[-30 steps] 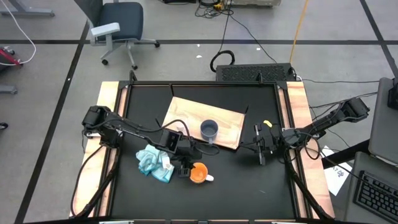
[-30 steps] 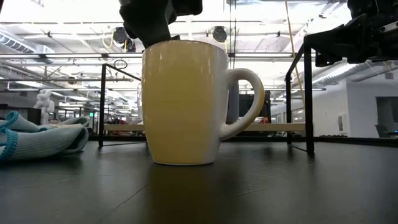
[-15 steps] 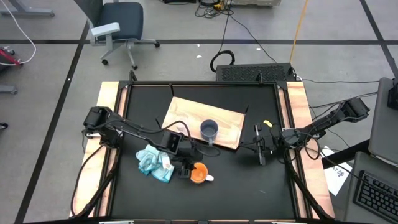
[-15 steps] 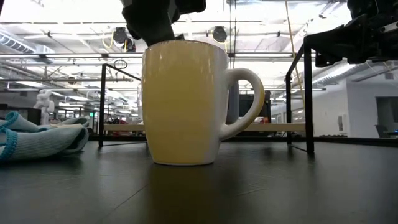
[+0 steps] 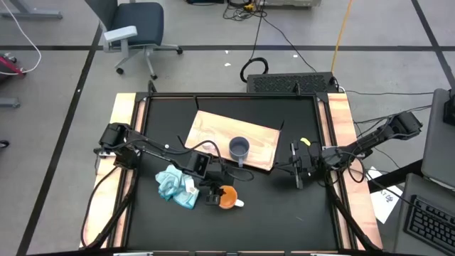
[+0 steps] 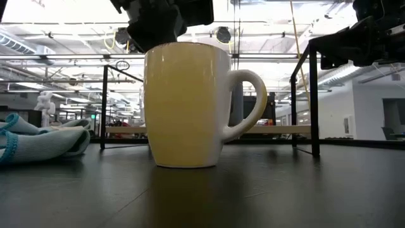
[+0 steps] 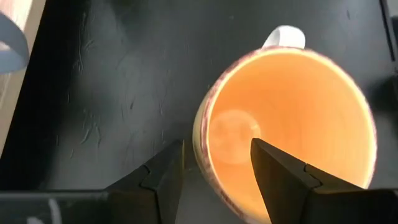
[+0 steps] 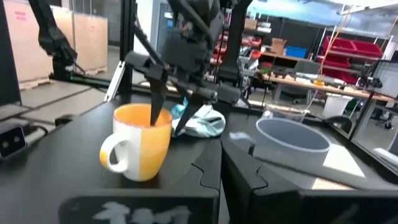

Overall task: Stack small to large cups/mugs on shelf
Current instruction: Put the yellow mug on the shelf

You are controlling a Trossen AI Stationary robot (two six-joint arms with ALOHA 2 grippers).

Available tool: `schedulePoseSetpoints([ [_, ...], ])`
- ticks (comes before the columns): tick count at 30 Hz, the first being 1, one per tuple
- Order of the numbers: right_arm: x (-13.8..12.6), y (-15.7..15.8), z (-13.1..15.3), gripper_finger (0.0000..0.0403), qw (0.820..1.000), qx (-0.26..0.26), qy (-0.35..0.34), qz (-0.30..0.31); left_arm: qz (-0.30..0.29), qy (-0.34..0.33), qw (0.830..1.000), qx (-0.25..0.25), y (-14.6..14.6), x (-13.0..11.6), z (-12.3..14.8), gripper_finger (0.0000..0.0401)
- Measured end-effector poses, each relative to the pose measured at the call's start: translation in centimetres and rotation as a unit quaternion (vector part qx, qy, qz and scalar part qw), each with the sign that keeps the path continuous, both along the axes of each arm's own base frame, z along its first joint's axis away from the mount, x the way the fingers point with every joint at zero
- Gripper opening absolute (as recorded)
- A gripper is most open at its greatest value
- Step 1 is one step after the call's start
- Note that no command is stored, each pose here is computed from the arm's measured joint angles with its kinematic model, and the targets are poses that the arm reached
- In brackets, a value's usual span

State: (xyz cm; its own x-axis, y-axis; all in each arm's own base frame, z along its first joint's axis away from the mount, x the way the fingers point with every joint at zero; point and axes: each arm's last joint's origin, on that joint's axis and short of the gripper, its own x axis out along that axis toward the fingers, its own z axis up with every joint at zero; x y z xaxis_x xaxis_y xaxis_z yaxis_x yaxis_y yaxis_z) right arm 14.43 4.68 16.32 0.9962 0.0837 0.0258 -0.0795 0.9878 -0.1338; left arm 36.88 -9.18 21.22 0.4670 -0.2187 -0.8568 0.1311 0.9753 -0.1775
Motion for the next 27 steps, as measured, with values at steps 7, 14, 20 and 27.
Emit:
schedulePoseSetpoints([
  [7, 0.0, 0.0, 0.0, 0.0, 1.0, 0.012, 0.001, 0.0, 0.004, 0.001, 1.0, -0.002, 0.0, 0.0, 0.0, 0.0186],
  [14, 0.0, 0.0, 0.0, 0.0, 1.0, 0.013, 0.001, 0.0, 0.041, -0.018, 0.999, 0.001, 0.3, -0.5, 1.5, 0.0186],
  [20, 0.0, 0.0, 0.0, 0.0, 1.0, 0.013, 0.001, 0.0, 0.101, -0.006, 0.994, -0.035, 0.3, -0.9, 2.2, 0.0186],
  [27, 0.0, 0.0, 0.0, 0.0, 1.0, 0.012, 0.002, 0.0, 0.135, 0.031, 0.989, -0.049, -0.4, -1.5, 1.8, 0.0186],
])
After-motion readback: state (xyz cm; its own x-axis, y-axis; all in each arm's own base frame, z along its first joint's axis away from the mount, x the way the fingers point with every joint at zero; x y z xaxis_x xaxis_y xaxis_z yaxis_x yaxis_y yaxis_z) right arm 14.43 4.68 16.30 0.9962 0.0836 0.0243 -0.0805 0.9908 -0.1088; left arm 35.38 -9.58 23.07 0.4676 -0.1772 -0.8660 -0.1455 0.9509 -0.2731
